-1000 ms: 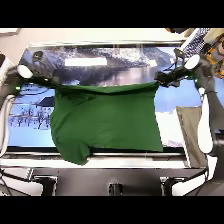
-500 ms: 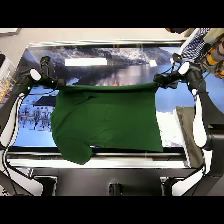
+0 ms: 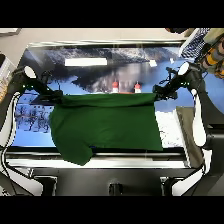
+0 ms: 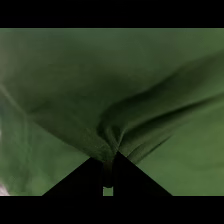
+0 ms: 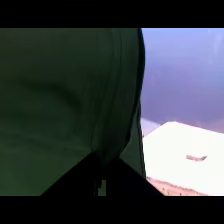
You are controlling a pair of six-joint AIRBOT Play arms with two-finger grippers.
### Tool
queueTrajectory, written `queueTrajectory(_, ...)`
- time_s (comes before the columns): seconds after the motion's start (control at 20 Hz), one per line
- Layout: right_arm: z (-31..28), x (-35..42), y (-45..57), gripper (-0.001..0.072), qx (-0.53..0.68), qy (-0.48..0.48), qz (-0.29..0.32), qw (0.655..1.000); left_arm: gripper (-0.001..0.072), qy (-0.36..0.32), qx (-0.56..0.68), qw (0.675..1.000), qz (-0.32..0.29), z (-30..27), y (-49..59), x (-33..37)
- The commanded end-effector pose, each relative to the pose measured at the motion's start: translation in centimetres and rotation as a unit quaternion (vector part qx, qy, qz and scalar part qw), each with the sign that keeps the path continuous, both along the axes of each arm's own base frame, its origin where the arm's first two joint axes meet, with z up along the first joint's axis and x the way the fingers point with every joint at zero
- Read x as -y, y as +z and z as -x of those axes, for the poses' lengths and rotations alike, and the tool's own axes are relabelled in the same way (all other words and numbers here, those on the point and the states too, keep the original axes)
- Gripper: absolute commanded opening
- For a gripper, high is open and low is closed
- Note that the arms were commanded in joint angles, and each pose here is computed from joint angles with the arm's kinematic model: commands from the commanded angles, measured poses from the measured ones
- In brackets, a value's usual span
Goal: Fold the clothes and pants, and hang the long-sleeved shirts on hangers.
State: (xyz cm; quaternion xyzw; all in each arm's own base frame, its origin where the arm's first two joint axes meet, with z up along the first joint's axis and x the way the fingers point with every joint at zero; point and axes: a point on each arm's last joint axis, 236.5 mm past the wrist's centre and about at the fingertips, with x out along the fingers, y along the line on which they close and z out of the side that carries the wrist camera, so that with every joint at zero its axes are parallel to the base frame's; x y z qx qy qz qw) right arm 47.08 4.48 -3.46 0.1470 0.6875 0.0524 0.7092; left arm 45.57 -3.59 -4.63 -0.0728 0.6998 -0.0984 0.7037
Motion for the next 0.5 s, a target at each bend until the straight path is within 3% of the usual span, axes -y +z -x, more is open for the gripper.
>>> queueTrajectory(0.0, 2.5, -0.1, -0.4, 0.0033, -0.055, 0.015, -0.003, 0.998, 0.0016, 0.007, -0.057, 0.998, 0.002, 2.4, -1.0, 0.3)
queueTrajectory(0.45, 4.8, 0.0, -2.4, 0.0034, -0.100, 0.018, 0.000, 0.995, 0.0016, 0.010, -0.080, 0.997, -0.011, 3.4, -2.5, -0.3)
